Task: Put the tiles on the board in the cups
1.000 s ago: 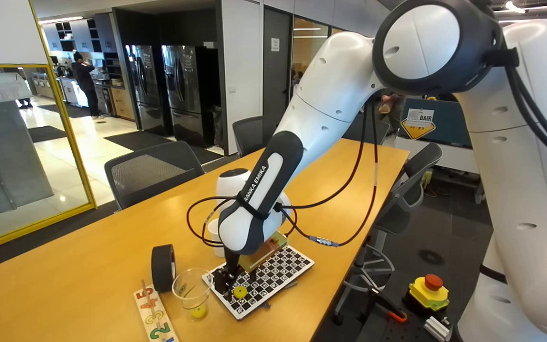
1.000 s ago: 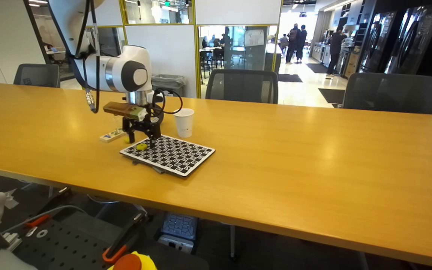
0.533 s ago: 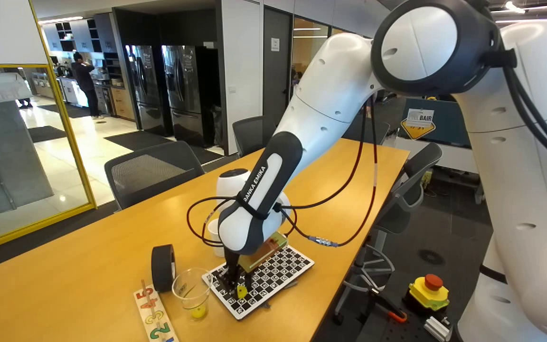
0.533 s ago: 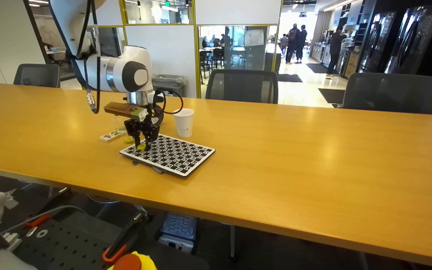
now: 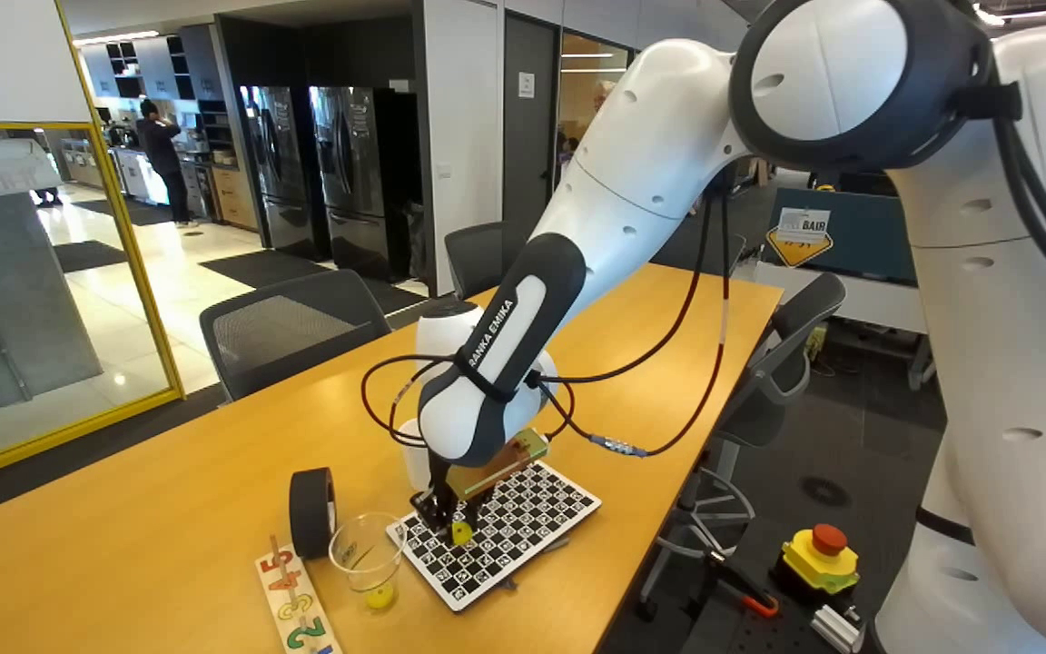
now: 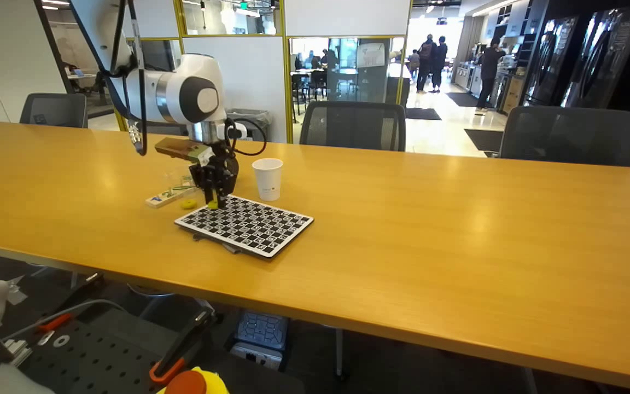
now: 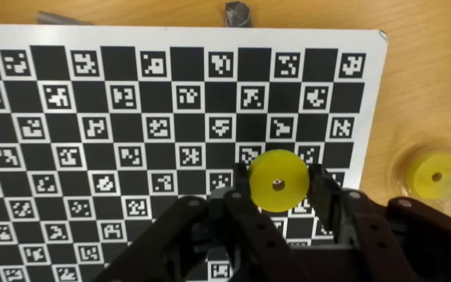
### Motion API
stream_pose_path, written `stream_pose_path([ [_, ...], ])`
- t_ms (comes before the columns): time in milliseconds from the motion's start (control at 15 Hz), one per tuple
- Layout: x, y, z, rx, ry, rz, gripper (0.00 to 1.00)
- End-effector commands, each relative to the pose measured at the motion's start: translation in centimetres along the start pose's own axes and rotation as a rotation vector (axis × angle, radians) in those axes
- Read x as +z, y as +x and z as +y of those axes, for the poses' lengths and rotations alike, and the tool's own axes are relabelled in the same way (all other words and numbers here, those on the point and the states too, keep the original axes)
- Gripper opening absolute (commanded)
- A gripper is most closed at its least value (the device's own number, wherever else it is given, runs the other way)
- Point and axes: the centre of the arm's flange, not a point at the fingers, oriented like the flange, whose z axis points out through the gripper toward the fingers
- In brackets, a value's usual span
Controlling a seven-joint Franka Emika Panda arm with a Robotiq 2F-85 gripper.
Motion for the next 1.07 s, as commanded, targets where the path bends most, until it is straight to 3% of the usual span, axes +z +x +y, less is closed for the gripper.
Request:
stream_pose_path([
  [0,-7.4,-2.0,-0.9,0.089,-0.021,0.092,0.18],
  [467,-13.1,-3.7,-7.6,0.012,0.084,0.192,0.18],
  [733,-12.5,-3.6,-10.8,-0.017,0.126,0.170,0.18],
  [1000,-11.1,-2.8,-11.9,-0.013,0.138,0.141,0.18],
])
